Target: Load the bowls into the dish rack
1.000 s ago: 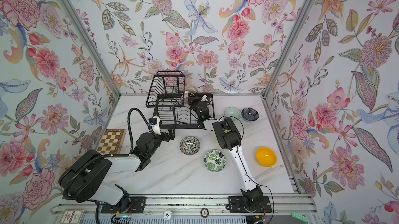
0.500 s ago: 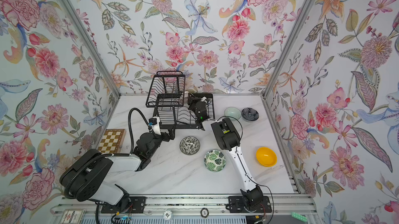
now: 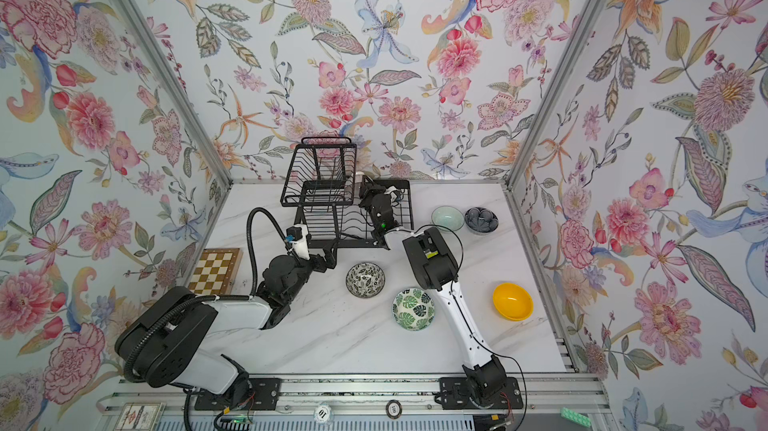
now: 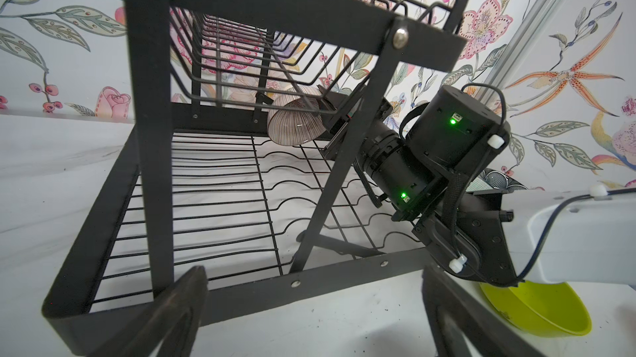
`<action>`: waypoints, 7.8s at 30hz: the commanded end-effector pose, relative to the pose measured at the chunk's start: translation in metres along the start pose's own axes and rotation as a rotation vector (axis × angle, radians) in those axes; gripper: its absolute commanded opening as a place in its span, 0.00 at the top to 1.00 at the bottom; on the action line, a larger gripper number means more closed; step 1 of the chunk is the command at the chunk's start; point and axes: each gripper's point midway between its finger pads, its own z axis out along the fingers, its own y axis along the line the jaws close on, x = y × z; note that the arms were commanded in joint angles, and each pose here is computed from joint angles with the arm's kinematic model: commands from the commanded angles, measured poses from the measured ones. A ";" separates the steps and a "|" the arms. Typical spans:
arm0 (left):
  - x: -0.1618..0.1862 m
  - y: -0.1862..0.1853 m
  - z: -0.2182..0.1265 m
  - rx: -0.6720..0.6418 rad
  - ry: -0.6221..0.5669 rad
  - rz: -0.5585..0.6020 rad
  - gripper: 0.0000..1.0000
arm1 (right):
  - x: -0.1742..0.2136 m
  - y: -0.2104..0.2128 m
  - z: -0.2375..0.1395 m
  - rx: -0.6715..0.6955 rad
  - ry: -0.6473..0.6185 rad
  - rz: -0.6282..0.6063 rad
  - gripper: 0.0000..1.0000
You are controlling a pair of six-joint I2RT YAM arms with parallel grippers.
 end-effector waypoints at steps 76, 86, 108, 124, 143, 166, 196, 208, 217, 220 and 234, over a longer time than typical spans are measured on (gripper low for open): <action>-0.014 -0.005 -0.011 0.034 -0.048 -0.068 0.01 | -0.015 0.014 -0.047 -0.157 -0.354 -0.010 1.00; -0.013 -0.003 -0.010 0.026 -0.046 -0.069 0.01 | -0.018 -0.008 -0.043 -0.110 -0.366 -0.004 1.00; -0.015 0.001 -0.012 0.014 -0.050 -0.091 0.01 | -0.020 -0.052 -0.051 -0.059 -0.409 -0.016 1.00; -0.014 0.003 -0.012 0.010 -0.050 -0.102 0.01 | -0.026 -0.073 -0.050 0.018 -0.421 -0.049 1.00; -0.012 0.003 -0.011 0.010 -0.045 -0.106 0.01 | -0.034 -0.081 -0.048 0.041 -0.403 -0.029 0.90; -0.011 0.004 -0.010 0.010 -0.041 -0.111 0.01 | -0.036 -0.075 -0.049 0.034 -0.399 -0.028 0.87; -0.016 0.002 -0.012 0.016 -0.050 -0.125 0.01 | -0.015 -0.012 -0.052 0.010 -0.354 -0.088 0.77; -0.016 0.002 -0.012 0.019 -0.053 -0.130 0.01 | -0.014 0.017 -0.063 0.029 -0.318 -0.154 0.71; -0.015 0.002 -0.012 0.017 -0.051 -0.130 0.01 | -0.016 0.037 -0.063 0.052 -0.283 -0.237 0.66; -0.015 0.002 -0.012 0.018 -0.051 -0.131 0.01 | -0.020 0.044 -0.065 0.061 -0.274 -0.268 0.64; -0.016 0.001 -0.013 0.024 -0.056 -0.135 0.01 | -0.043 0.088 -0.079 0.269 -0.130 -0.571 0.44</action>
